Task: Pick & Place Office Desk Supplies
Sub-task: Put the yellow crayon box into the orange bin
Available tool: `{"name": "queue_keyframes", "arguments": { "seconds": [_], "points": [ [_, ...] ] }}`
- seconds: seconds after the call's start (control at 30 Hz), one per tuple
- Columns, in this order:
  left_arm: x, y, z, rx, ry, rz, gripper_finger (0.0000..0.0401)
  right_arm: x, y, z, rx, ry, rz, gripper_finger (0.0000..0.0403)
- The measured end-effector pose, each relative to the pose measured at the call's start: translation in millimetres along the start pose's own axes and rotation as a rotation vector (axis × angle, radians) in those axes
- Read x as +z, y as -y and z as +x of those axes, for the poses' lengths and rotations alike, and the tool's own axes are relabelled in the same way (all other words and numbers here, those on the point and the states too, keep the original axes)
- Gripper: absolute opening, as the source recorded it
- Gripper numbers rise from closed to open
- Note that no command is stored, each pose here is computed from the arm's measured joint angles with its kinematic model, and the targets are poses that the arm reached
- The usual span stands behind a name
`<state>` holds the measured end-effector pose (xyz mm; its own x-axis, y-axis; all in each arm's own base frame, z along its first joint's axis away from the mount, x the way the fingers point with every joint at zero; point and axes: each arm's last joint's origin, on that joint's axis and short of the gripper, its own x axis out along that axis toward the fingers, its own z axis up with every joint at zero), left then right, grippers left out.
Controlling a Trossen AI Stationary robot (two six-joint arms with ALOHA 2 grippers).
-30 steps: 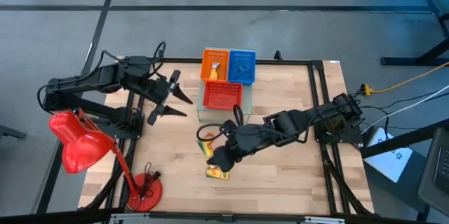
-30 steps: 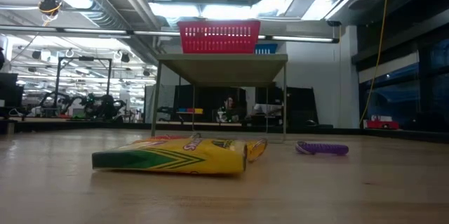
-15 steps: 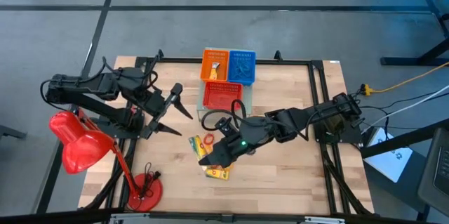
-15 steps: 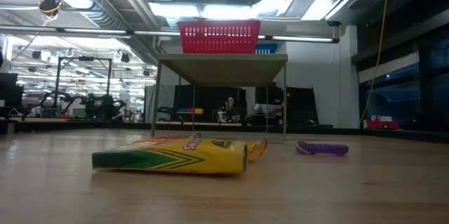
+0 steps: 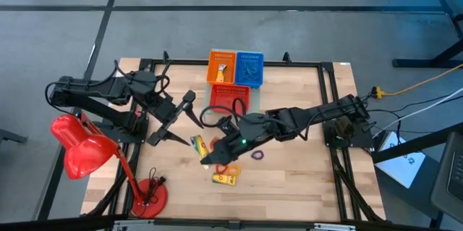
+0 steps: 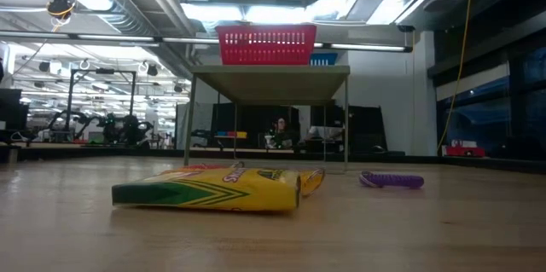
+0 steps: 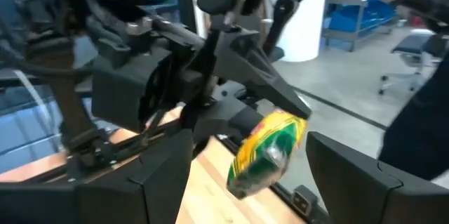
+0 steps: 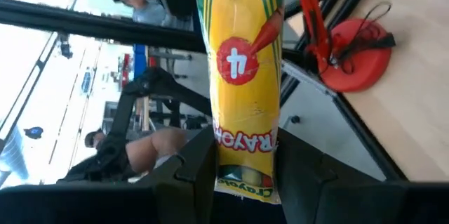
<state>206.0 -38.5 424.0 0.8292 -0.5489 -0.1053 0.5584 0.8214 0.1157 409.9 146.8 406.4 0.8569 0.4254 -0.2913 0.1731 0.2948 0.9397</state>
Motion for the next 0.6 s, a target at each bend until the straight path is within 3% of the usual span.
{"name": "queue_keyframes", "arguments": {
  "seconds": [0.27, 0.6],
  "points": [
    [-1.3, 2.0, 0.3, -0.068, -0.003, -0.007, 0.0257, 2.5, -6.1, 1.9, 0.079, 0.014, -0.005, 0.0125],
    [-1.6, 2.6, 6.5, -0.105, 0.009, -0.002, 0.0251, 7.9, -6.1, 1.2, 0.092, 0.012, 0.000, 0.0125]
  ]
}}
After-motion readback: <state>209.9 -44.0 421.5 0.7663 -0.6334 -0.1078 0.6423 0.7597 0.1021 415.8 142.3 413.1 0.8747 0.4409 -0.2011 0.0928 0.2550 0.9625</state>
